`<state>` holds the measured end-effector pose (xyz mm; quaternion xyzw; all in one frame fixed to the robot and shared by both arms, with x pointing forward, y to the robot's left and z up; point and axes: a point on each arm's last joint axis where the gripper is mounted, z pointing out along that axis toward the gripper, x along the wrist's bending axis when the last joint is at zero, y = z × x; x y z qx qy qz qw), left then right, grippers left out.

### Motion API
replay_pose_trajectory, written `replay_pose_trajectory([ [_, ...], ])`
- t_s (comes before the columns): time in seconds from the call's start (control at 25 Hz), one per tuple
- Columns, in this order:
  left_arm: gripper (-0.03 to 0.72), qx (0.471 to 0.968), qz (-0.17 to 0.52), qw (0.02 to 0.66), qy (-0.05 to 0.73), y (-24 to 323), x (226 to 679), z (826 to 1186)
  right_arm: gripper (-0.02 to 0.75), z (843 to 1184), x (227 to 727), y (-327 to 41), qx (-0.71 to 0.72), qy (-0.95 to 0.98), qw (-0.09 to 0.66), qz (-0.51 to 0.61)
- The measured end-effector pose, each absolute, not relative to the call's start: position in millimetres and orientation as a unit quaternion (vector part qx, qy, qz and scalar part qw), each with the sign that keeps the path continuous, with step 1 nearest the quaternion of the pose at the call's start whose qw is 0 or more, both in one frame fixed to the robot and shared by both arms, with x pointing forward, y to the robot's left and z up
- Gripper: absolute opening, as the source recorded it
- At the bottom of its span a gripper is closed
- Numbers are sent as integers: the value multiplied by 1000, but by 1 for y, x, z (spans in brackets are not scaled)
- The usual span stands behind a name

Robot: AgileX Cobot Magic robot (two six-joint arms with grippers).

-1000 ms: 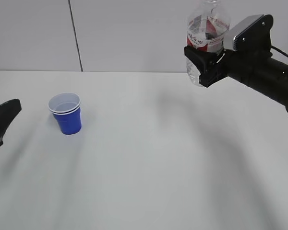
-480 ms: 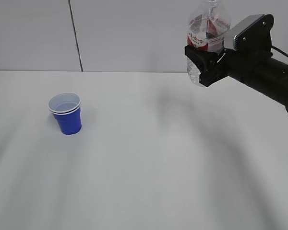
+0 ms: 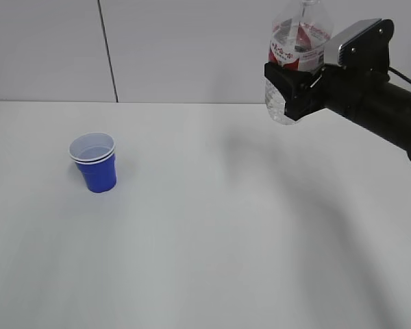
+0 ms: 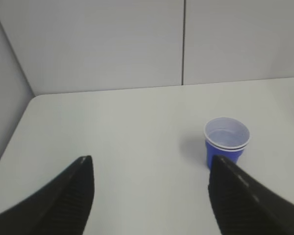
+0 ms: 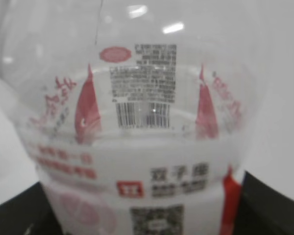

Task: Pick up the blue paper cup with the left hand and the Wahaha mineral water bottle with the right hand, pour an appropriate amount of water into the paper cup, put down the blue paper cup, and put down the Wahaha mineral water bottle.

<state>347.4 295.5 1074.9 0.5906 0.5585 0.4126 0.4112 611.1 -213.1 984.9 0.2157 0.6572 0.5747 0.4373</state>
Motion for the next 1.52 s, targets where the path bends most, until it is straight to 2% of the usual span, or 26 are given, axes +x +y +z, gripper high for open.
replay_pose_trajectory([
  [0.2, 552, 580, 415, 387, 584, 306, 318, 1087, 484, 986, 611, -214, 220, 653, 438, 577],
  [0.44, 552, 626, 376, 334, 596, 310, 283, 1081, 484, 986, 612, -214, 223, 651, 439, 577],
  [0.68, 552, 645, 328, 360, 588, 303, 260, 1074, 484, 986, 612, -214, 225, 650, 440, 578],
  [0.92, 546, 655, 325, 367, 575, 302, 254, 1073, 484, 986, 613, -215, 234, 645, 439, 580],
  [1.12, 511, 673, 300, 336, 587, 301, 255, 1057, 484, 984, 615, -218, 261, 644, 436, 571],
  [1.52, 485, 674, 300, 334, 586, 301, 255, 1057, 484, 969, 621, -225, 326, 642, 425, 548],
])
